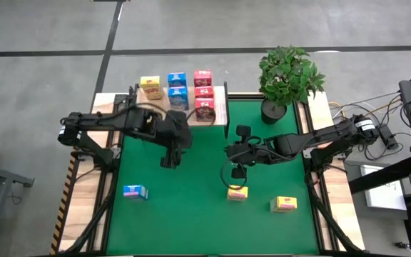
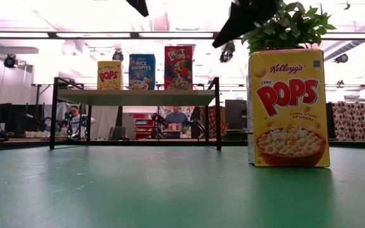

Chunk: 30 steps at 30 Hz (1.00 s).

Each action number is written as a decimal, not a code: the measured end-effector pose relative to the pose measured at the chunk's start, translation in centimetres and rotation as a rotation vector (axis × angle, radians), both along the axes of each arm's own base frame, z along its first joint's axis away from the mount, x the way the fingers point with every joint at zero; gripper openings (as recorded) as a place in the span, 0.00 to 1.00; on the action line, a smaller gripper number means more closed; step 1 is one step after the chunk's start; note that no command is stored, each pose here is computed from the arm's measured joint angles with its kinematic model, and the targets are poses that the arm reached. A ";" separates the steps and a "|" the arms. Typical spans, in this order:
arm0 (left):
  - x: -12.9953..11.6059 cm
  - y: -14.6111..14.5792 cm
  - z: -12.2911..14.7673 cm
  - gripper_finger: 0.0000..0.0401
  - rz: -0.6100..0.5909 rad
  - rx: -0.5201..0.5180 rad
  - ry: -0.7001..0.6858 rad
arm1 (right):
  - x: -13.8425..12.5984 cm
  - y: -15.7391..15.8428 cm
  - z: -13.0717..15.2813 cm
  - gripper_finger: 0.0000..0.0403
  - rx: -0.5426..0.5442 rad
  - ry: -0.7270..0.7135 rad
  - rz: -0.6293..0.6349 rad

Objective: Stack cereal on shelf
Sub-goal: Put the center yellow cereal on the shelf

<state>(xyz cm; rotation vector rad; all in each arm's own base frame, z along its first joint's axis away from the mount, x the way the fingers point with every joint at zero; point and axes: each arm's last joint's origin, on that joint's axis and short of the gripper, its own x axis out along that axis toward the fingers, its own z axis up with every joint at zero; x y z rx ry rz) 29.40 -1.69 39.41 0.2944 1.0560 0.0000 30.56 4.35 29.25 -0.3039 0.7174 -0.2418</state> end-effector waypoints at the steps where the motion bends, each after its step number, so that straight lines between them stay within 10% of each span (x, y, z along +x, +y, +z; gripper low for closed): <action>1: 0.1 -0.4 -0.4 0.58 0.005 0.019 -0.004 | 0.0 0.3 0.0 0.03 0.001 -0.002 0.011; 14: 0.0 -5.7 -6.6 0.58 -0.114 -0.039 -0.256 | -2.0 7.1 -1.6 0.03 0.087 -0.024 0.171; 22: 0.2 -6.2 -10.5 0.58 -0.128 -0.060 -0.354 | -3.2 10.1 -1.7 0.03 0.409 0.006 0.225; 30: 0.4 -6.3 -11.5 0.58 -0.126 -0.072 -0.399 | -3.3 10.2 -2.0 0.18 0.503 0.029 0.173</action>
